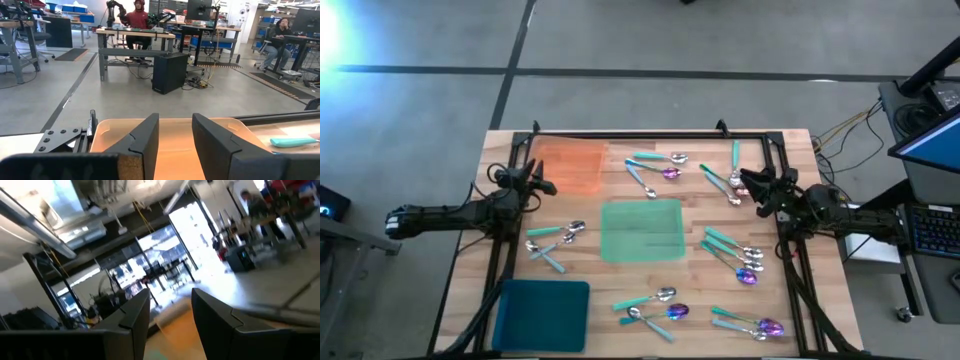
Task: Sort silverware by color (type)
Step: Put the blue spoon into the orange bin
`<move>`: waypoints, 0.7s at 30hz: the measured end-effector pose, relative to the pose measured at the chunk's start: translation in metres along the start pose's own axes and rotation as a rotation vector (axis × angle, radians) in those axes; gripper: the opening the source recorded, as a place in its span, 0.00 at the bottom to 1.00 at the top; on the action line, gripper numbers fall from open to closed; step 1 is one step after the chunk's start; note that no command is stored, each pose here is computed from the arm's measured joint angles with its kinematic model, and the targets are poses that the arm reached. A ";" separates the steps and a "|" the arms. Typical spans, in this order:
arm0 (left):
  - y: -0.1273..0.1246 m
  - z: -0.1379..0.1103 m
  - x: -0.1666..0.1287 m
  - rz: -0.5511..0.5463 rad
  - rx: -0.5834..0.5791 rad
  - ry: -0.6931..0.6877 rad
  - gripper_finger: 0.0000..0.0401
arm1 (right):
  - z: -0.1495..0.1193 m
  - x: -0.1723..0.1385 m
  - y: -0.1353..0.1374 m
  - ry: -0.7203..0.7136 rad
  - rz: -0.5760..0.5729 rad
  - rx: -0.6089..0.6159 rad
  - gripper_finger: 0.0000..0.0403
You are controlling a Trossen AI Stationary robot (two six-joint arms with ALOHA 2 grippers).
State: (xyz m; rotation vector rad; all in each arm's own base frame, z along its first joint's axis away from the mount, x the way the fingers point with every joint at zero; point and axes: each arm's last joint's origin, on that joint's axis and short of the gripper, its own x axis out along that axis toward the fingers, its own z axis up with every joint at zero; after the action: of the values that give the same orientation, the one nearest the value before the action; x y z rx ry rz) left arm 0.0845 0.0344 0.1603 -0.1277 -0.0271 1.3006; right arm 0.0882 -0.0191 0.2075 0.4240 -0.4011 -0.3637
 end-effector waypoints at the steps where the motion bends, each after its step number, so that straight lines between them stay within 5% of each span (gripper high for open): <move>1: 0.000 0.000 0.000 0.000 0.001 0.000 0.26 | 0.004 0.000 0.002 -0.011 0.004 -0.012 0.33; 21: 0.000 0.000 0.000 0.000 0.001 0.000 0.26 | 0.040 0.029 0.028 0.041 0.001 -0.297 0.33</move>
State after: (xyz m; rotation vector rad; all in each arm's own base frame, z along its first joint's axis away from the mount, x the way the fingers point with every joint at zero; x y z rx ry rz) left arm 0.0845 0.0344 0.1602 -0.1268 -0.0261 1.3011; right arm 0.1029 -0.0204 0.2624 0.1412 -0.3014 -0.4064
